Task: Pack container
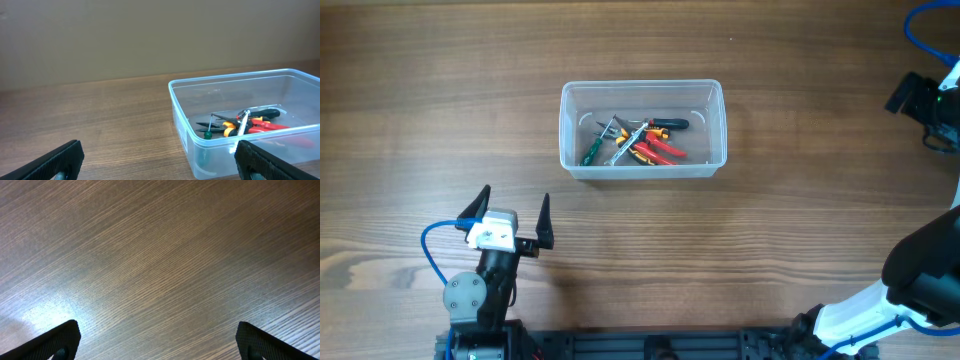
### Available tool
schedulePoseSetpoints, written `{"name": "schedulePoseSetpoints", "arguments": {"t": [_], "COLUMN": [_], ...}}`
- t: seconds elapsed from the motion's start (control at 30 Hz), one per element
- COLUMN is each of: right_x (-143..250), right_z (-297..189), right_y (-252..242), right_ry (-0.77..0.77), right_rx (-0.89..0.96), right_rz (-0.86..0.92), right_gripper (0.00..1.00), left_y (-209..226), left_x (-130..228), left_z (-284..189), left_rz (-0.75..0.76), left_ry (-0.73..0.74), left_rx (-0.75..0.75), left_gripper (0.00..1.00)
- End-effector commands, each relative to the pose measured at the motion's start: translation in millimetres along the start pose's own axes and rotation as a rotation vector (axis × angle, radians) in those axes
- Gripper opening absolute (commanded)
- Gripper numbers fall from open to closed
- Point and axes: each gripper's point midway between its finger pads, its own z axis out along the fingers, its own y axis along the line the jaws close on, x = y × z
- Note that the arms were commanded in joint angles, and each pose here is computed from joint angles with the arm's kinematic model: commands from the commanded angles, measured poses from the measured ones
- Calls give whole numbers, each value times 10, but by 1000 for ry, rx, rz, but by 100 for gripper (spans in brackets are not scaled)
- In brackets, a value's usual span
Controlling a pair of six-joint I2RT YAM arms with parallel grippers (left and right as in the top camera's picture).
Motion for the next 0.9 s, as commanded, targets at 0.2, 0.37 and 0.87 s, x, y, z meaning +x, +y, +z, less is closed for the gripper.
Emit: {"name": "schedulePoseSetpoints", "arguments": {"t": [0.2, 0.37, 0.87], "right_x": [4, 4, -203], "right_z": [12, 12, -159], "right_y": [27, 29, 50], "right_ry": [2, 2, -102], "right_rx": [-10, -10, -16], "right_rz": [15, 14, -21], "right_gripper": [100, 100, 100], "left_y": [-7, -8, -8], "left_x": [18, 18, 18], "left_z": [1, 1, 1], "left_rz": [12, 13, 13], "left_ry": [0, 0, 0], "left_rx": [1, 1, 1], "left_gripper": [100, 100, 100]}}
